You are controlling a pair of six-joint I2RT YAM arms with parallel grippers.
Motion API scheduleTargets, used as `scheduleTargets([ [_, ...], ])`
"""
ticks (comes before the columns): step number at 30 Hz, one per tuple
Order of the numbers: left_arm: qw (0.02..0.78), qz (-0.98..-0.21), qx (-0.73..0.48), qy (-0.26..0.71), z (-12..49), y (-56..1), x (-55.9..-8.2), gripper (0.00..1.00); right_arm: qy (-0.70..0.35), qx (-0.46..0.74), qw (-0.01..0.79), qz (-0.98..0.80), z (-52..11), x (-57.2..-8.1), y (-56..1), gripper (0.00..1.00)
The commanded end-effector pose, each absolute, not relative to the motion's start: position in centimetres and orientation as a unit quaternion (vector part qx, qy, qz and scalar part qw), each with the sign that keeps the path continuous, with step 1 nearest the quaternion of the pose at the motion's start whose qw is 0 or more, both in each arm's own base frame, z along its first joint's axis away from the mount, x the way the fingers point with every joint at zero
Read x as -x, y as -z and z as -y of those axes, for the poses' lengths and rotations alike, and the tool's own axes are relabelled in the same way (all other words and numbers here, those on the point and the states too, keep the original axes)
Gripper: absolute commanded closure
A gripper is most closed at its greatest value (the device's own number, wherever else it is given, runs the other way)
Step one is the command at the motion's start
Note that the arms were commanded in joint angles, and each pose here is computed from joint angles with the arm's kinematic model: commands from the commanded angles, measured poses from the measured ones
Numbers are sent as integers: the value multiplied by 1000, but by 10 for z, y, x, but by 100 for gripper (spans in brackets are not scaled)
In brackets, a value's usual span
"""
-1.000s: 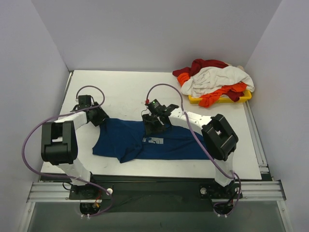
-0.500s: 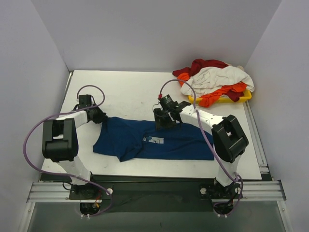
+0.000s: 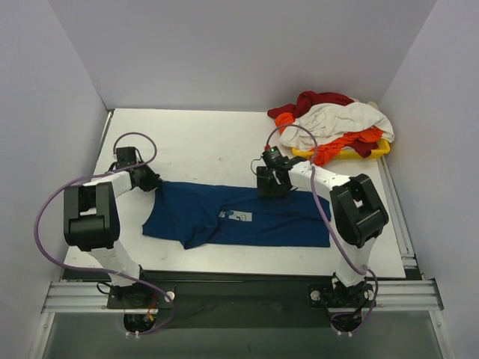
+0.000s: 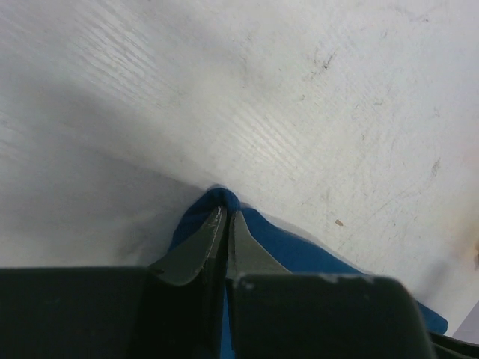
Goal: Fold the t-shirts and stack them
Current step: Fold the other side of the tshirt into a rectangle
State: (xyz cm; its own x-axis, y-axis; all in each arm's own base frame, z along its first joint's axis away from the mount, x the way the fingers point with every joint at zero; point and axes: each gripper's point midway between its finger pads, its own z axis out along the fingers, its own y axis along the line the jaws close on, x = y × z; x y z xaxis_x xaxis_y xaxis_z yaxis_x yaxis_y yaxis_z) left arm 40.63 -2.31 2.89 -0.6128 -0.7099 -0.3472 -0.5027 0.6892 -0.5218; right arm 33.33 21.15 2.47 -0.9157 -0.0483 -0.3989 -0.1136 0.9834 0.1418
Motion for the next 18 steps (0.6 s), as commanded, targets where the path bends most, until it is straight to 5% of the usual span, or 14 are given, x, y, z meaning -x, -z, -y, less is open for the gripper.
scheduleTargets([
  [1,311,-863,348,195,6,-50,-419,100,-44,25,174,-983,-192,-323,-3,48],
  [18,324,-867,309,221,-3,-58,-460,100,-20,12,147,-989,-179,-320,17,49],
])
